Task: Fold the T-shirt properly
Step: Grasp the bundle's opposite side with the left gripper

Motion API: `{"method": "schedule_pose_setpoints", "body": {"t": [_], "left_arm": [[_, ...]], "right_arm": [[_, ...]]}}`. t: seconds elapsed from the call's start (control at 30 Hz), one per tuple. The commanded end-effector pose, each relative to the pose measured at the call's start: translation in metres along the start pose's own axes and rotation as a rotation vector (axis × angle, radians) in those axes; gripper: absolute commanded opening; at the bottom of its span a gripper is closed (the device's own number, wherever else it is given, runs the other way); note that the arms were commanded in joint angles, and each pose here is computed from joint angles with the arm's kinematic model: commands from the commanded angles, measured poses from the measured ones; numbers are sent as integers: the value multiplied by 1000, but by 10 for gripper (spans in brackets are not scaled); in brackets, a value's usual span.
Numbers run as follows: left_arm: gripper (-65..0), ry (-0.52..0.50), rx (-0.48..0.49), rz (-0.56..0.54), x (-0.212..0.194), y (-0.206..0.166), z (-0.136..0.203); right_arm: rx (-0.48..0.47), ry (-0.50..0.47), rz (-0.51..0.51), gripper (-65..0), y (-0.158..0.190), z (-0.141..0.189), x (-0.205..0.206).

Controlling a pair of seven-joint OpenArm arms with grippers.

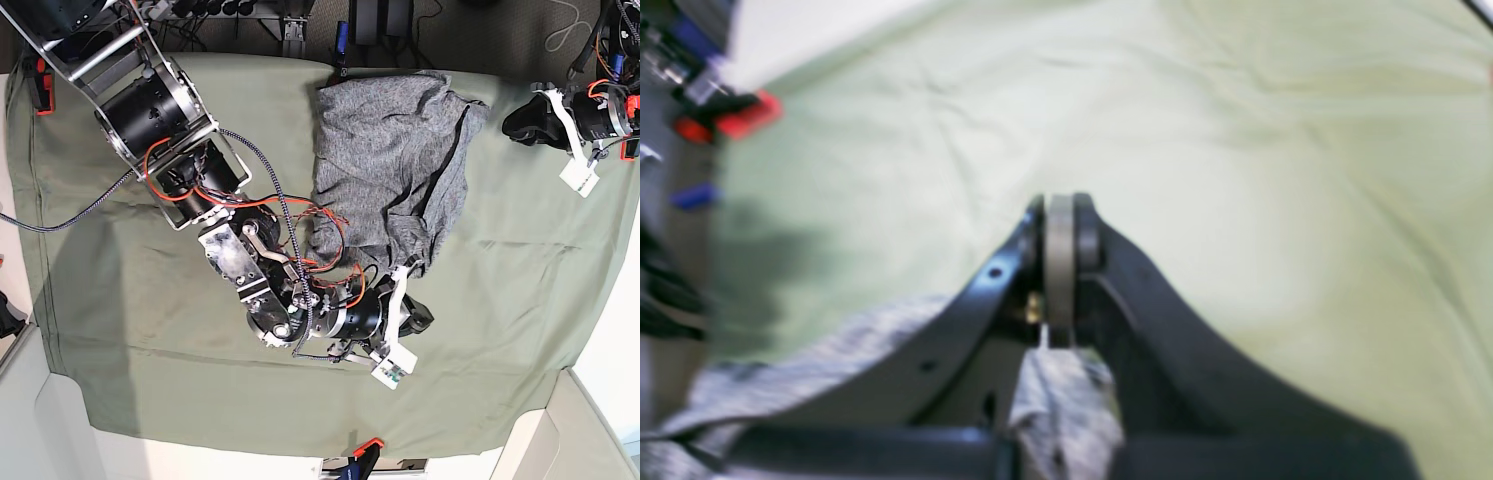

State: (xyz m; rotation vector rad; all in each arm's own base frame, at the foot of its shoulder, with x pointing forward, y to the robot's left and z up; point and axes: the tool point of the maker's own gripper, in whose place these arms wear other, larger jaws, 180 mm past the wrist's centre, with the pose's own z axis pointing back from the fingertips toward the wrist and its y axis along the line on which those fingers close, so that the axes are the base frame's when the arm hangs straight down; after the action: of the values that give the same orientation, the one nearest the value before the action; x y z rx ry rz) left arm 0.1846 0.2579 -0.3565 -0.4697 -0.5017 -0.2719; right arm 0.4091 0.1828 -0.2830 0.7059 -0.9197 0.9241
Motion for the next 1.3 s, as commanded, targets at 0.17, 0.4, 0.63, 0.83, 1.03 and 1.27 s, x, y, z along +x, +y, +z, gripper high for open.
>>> {"method": "schedule_pose_setpoints", "body": {"t": [0.17,0.4,0.63,0.83,1.03,1.27], "left_arm": [[-594,4,-59,-169,8,-50,12],[-650,-18,-96,-229,-9,-97,13],[-650,-76,-134,-150,-13,-114,0],[-650,-35,-153,-223,-18,-129,-23],[-650,34,-138,-271,-33,-127,-50],[-650,61,-76,-257,-36,-95,-71]], "right_arm": [[-73,13,53,-650,-18,4,10],[-81,82,5,-650,-25,-1,-19],[-83,157,-70,-650,-31,-7,-56],[-90,185,-70,-650,-33,-6,-64],[-91,217,-61,-650,-33,-5,-70],[-92,245,-73,-650,-34,-4,-79]]}}
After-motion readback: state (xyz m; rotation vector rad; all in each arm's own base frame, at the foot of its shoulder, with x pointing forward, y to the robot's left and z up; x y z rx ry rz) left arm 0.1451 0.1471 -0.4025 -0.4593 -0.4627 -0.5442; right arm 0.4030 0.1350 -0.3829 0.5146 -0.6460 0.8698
